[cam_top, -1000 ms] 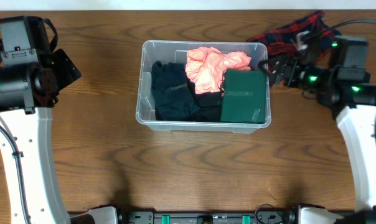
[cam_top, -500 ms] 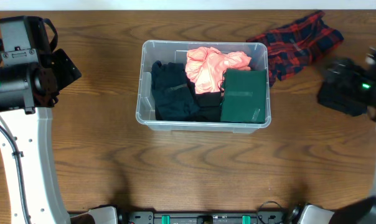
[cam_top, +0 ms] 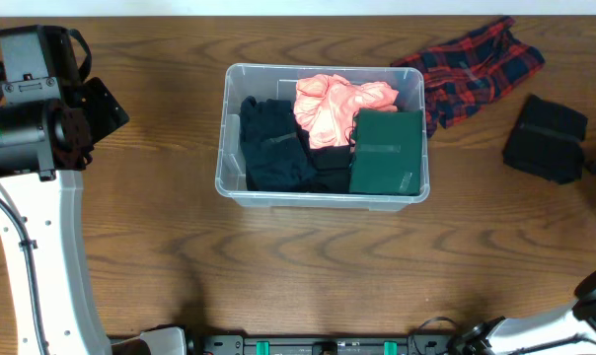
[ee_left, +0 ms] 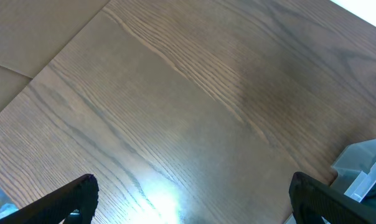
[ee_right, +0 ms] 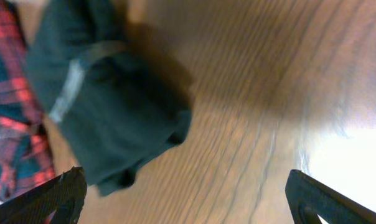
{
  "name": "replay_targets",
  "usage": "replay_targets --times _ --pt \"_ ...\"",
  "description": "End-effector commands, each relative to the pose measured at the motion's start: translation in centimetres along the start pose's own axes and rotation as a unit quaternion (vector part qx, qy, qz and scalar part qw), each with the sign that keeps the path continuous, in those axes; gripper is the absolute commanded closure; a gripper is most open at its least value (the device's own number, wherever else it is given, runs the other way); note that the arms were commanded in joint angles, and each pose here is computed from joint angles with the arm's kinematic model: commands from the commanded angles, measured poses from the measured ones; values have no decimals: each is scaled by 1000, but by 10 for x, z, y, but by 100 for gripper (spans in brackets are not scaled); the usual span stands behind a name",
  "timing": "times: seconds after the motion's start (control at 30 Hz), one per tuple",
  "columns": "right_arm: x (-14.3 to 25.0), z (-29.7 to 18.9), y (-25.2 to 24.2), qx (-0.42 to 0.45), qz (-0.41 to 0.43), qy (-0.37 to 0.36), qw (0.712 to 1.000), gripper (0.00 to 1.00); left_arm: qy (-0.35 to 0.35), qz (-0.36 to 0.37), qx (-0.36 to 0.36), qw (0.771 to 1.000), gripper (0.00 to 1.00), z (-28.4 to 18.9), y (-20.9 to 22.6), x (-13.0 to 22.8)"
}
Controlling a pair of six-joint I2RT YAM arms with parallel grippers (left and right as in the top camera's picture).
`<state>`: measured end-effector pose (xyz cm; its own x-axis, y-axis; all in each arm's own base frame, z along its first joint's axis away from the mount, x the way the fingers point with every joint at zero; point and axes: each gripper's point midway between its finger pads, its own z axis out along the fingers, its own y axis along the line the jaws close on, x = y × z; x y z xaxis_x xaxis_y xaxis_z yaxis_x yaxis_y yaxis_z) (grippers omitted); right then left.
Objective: Pack container
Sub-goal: 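Move the right gripper to the rolled black garment and grasp it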
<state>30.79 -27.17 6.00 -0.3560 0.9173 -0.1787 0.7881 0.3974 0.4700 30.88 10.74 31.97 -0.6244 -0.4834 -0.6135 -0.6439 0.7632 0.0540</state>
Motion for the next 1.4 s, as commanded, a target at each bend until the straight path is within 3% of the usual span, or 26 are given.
replay_targets --times 0.0,0.3,0.6,0.7,0.9,0.93,1.17,1.23,1.37 --pt "4 19 4 -34 -23 25 999 1 -1 -4 -8 1000 2 0 4 0" --pt "8 68 24 -63 -64 34 995 1 -1 -4 -8 1000 2 0 4 0" --pt "7 82 66 -111 -112 24 987 5 -1 -4 -8 1000 2 0 4 0" --pt "11 90 68 -108 -105 30 988 21 -1 -4 -8 1000 2 0 4 0" --pt "30 114 50 -87 -82 70 990 73 -1 -4 -8 1000 2 0 4 0" --pt "33 114 49 -84 -80 74 990 77 -1 -4 -8 1000 2 0 4 0" --pt "40 84 63 -99 -107 87 986 94 -1 -4 -8 1000 2 0 4 0" --pt "41 60 86 -133 -121 80 980 99 -1 -4 -8 1000 2 0 4 0" --pt "52 -3 148 -214 -173 58 960 99 -1 -4 -8 1000 2 0 4 0"
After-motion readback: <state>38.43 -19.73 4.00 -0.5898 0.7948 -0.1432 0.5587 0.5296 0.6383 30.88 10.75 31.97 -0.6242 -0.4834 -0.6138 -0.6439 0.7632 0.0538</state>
